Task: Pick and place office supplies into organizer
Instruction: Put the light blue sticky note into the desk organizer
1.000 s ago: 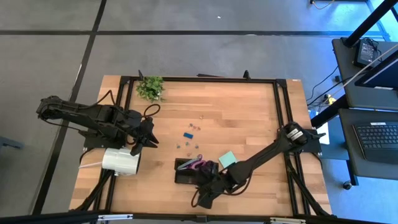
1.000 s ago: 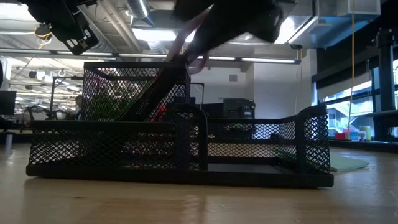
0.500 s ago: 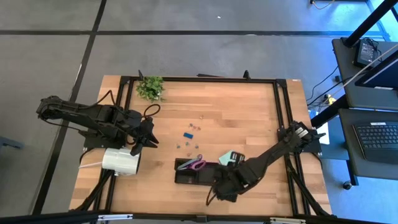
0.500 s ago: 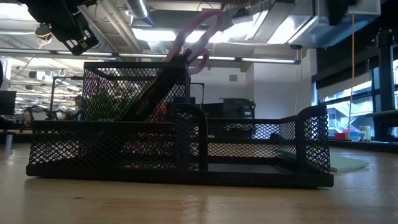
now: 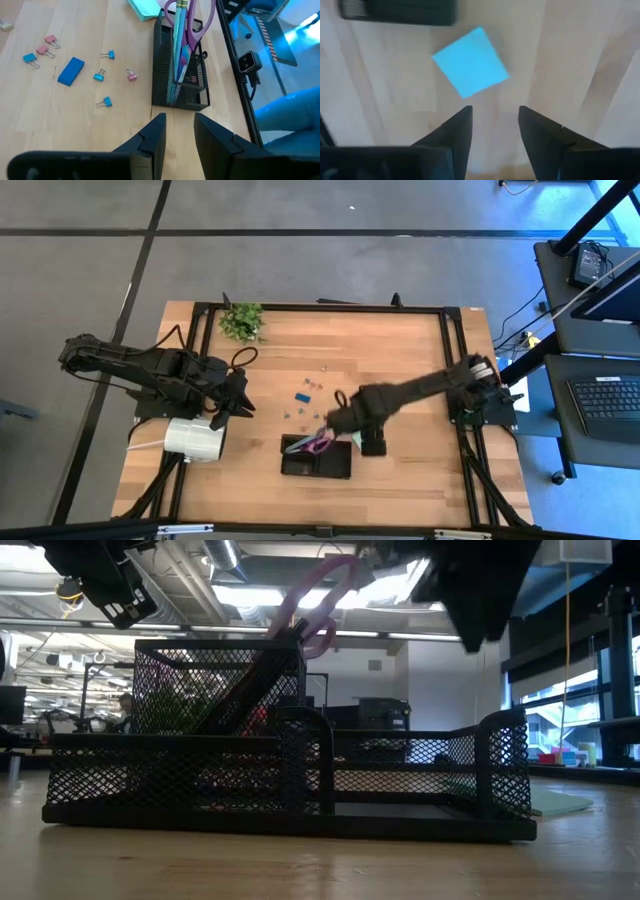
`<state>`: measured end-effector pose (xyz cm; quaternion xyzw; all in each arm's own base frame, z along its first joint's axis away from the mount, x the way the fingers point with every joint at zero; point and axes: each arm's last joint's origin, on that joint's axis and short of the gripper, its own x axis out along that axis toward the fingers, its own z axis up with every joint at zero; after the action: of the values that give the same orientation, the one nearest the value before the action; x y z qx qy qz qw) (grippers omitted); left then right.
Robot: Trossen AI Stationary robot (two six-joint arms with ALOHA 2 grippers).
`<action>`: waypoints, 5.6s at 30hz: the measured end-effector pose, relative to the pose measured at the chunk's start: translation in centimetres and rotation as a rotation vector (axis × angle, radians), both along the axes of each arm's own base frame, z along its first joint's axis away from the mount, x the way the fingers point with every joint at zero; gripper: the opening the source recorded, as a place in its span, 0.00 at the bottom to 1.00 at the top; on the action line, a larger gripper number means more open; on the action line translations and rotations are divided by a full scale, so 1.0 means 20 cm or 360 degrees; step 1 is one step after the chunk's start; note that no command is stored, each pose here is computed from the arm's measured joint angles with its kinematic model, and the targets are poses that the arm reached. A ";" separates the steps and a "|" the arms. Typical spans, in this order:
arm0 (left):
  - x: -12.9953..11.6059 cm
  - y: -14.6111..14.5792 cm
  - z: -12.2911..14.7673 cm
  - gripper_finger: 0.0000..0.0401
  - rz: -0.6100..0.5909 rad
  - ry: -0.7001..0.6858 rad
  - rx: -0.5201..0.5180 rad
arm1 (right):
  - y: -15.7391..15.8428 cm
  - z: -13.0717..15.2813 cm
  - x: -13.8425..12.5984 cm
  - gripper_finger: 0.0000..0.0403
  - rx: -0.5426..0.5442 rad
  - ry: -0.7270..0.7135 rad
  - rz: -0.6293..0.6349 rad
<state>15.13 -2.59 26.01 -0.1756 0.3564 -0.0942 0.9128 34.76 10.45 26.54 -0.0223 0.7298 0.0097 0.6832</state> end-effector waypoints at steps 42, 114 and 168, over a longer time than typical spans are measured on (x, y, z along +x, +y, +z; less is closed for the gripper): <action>0.01 0.06 0.01 0.24 0.0597 -0.0071 0.0247 | -0.30 -0.44 -0.16 0.57 0.0236 -0.0376 0.0589; 0.02 0.05 0.01 0.24 0.0609 -0.0088 0.0218 | -0.16 -0.68 -0.10 0.35 0.0186 -0.0233 0.0688; 0.02 0.05 0.01 0.24 0.0609 -0.0088 0.0218 | -0.15 -0.49 -0.01 0.34 0.0185 -0.0220 0.0614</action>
<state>15.50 -1.49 26.29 -0.1749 0.2971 0.1006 0.9333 34.49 7.53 16.70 -0.1229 0.6617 0.1809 0.7172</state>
